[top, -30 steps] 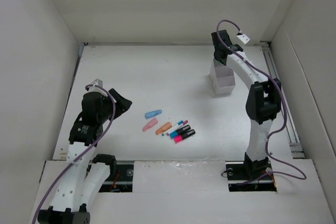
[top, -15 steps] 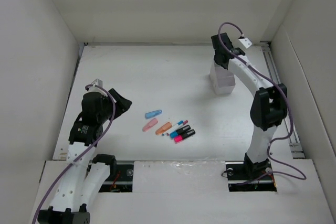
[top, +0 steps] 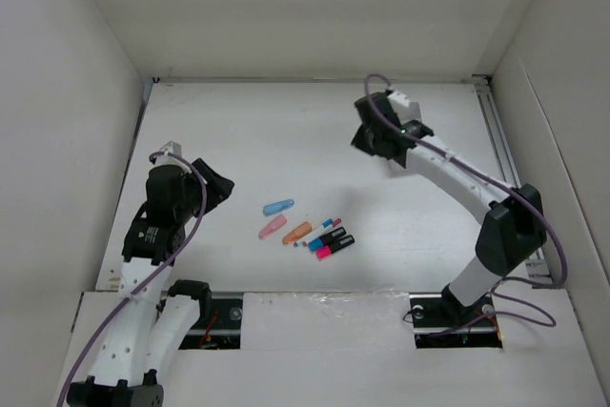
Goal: Sort the stationery into containers
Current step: Pick up the pen from the center of the board.
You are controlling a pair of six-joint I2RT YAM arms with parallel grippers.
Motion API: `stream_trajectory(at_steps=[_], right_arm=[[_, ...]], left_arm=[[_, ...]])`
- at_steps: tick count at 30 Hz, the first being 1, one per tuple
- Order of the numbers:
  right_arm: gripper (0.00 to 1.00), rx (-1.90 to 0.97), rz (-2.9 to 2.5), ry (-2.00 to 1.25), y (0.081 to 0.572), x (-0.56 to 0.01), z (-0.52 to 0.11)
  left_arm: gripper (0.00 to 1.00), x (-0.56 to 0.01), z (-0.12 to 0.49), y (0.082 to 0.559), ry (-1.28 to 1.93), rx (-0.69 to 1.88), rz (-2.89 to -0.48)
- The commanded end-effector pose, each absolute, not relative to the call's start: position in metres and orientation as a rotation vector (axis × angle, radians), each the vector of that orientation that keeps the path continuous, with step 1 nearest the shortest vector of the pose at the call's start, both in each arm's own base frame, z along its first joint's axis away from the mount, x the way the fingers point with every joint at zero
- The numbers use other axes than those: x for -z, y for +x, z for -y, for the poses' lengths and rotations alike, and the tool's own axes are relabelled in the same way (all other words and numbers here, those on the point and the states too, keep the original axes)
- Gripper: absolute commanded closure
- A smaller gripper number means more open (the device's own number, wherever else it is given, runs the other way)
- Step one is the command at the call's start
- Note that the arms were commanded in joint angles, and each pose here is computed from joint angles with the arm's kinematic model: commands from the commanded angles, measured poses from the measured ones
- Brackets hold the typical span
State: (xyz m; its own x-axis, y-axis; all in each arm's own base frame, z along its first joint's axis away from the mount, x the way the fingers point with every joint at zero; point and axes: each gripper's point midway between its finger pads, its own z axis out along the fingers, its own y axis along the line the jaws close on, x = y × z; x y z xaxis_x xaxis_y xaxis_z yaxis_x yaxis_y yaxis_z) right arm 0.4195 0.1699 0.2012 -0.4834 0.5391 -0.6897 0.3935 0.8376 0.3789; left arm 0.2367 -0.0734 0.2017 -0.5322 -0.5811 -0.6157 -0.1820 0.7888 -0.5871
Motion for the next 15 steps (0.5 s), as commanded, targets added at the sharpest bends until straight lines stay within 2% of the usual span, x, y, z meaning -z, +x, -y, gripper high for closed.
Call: stream_trajectory(at_steps=[1,3,4,8,11,15], right_arm=[[1.0,-0.467,-2.374,0.316,0.356,-0.176,-0.259],[0.96,-0.543,-2.458,0.188,0.328,-0.164,-0.298],[0.81,-0.599,-2.492,0.135,0.317,-0.163,-0.315],[0.44,-0.649,-2.562,-0.065,0.277,-0.148,-0.37],[0.41,-0.592,-2.627,-0.099,0.275,-0.121,-0.384],[0.41,-0.618,-2.683,-0.071,0.275,-0.098,-0.399]], left_arm=[[0.47,-0.205,0.061,0.234,-0.591,0.499,-2.111],[0.47,-0.203,0.059,0.23,-0.6,0.484,-2.118],[0.47,-0.203,0.059,0.23,-0.613,0.491,-2.115],[0.47,-0.211,0.06,0.23,-0.617,0.503,-2.093],[0.47,-0.215,0.062,0.23,-0.609,0.518,-2.088],[0.47,-0.221,0.064,0.232,-0.597,0.535,-2.072]])
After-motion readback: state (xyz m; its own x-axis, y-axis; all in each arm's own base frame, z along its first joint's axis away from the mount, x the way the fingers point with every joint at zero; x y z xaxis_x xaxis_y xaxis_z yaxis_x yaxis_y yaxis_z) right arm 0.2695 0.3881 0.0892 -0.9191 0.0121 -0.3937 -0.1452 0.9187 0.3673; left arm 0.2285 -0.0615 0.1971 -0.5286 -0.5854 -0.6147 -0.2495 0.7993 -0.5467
